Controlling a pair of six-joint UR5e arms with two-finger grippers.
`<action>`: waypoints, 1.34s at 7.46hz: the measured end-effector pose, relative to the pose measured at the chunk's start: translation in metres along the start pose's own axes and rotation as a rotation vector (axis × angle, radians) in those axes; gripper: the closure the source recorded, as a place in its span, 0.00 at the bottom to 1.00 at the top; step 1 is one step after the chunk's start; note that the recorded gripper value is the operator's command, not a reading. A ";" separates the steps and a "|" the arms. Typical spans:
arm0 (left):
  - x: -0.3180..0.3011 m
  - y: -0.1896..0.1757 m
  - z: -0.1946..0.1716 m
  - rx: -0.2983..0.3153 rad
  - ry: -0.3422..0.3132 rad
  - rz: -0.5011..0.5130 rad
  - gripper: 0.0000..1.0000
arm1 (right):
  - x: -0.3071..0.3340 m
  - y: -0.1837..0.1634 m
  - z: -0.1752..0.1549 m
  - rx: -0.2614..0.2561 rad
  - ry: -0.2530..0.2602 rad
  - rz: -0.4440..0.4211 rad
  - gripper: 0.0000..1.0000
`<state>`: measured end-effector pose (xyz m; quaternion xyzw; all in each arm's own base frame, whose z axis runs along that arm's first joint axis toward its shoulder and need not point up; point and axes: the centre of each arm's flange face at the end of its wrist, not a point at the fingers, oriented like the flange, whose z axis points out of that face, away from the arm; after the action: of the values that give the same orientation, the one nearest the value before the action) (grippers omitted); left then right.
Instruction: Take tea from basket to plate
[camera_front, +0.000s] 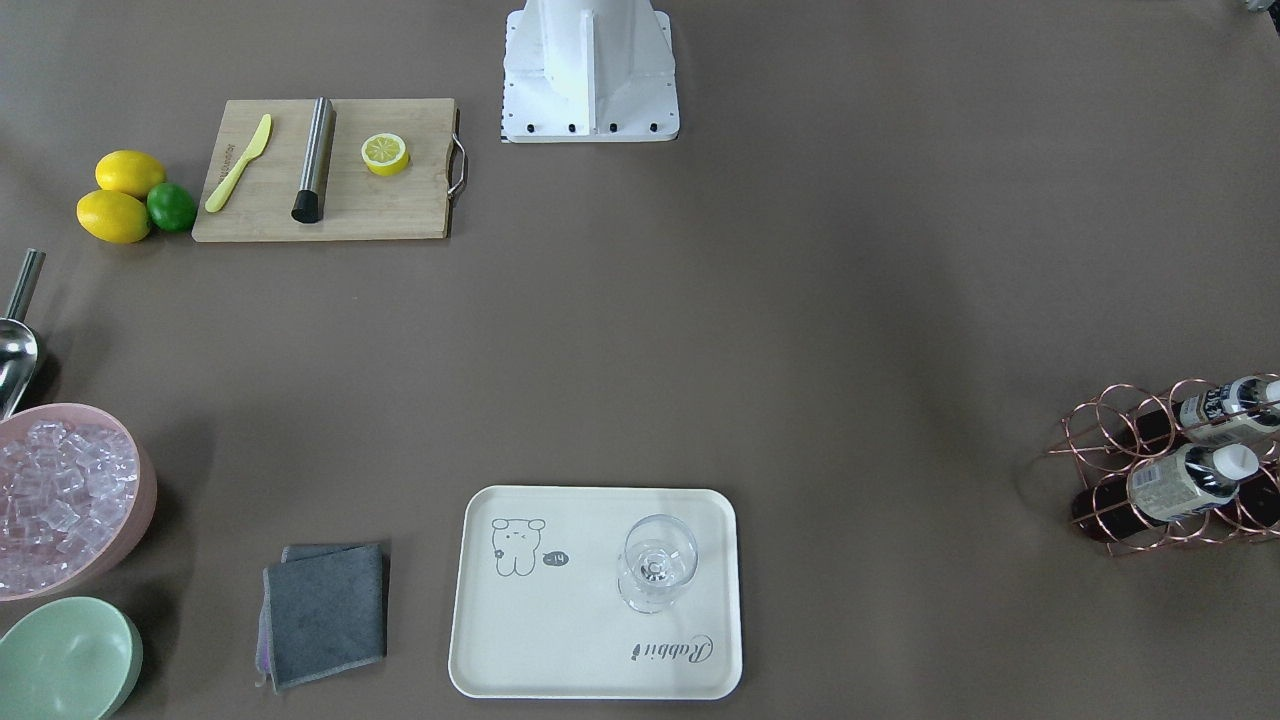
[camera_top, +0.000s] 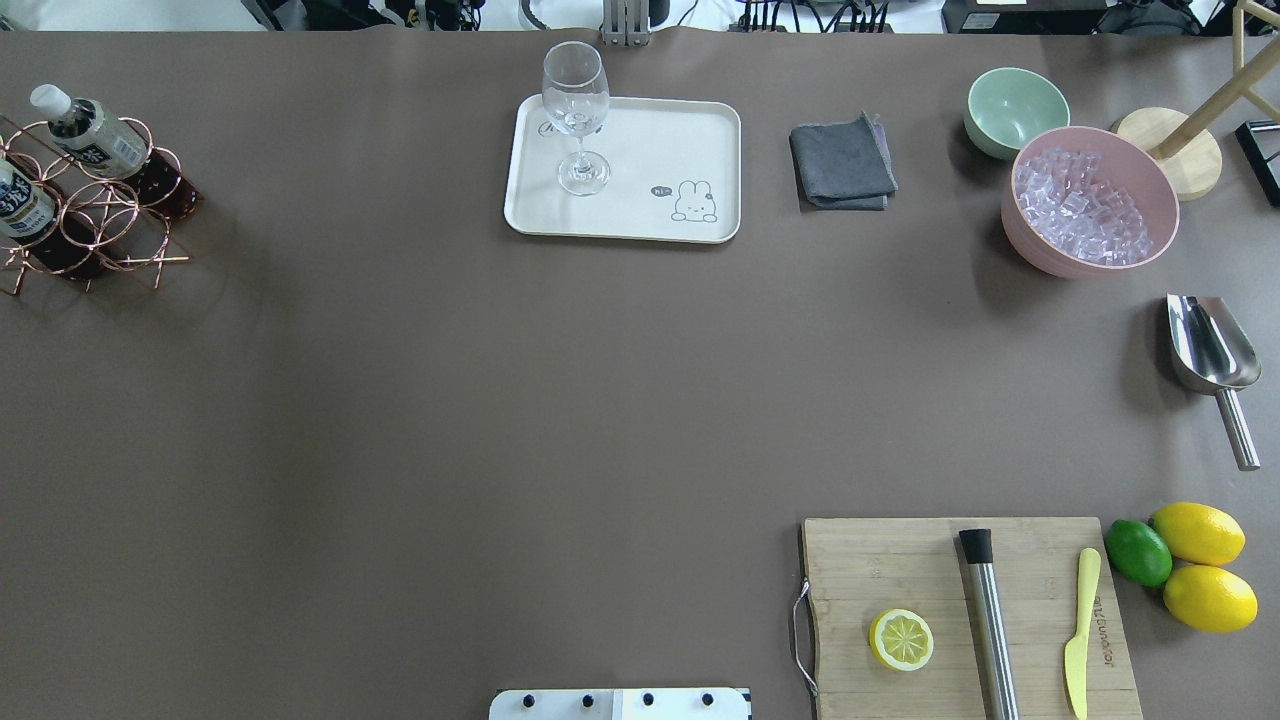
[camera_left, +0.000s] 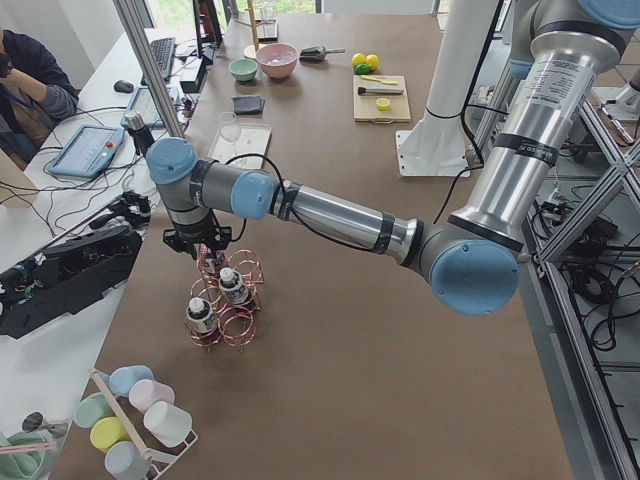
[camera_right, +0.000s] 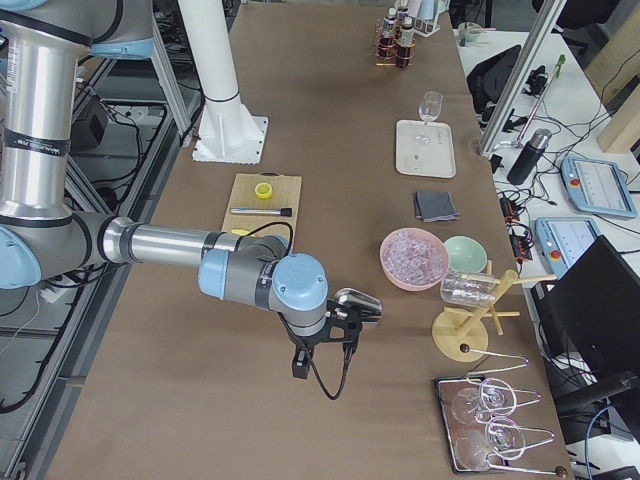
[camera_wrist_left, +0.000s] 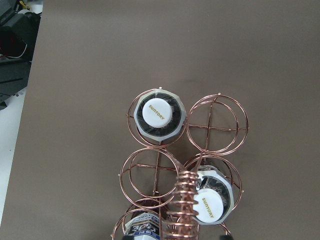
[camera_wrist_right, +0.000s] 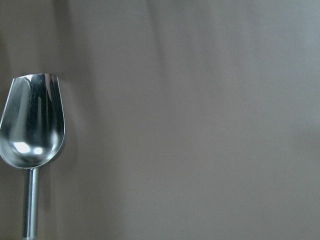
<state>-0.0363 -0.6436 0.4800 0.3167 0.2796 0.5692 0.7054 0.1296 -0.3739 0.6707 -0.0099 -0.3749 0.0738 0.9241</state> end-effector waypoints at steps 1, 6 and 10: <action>0.000 -0.002 -0.001 0.000 0.001 0.000 1.00 | 0.001 0.000 0.000 0.001 0.001 0.002 0.00; 0.026 -0.072 -0.067 -0.001 -0.001 -0.020 1.00 | 0.002 0.000 -0.001 0.002 0.002 0.007 0.00; 0.071 -0.209 -0.122 0.052 -0.049 -0.019 1.00 | 0.008 0.004 -0.003 0.009 0.001 0.021 0.00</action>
<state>0.0165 -0.5903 0.2396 0.3461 0.2799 0.5472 0.7088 0.1369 -0.3685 0.6736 -0.0100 -0.3739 0.0853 0.9235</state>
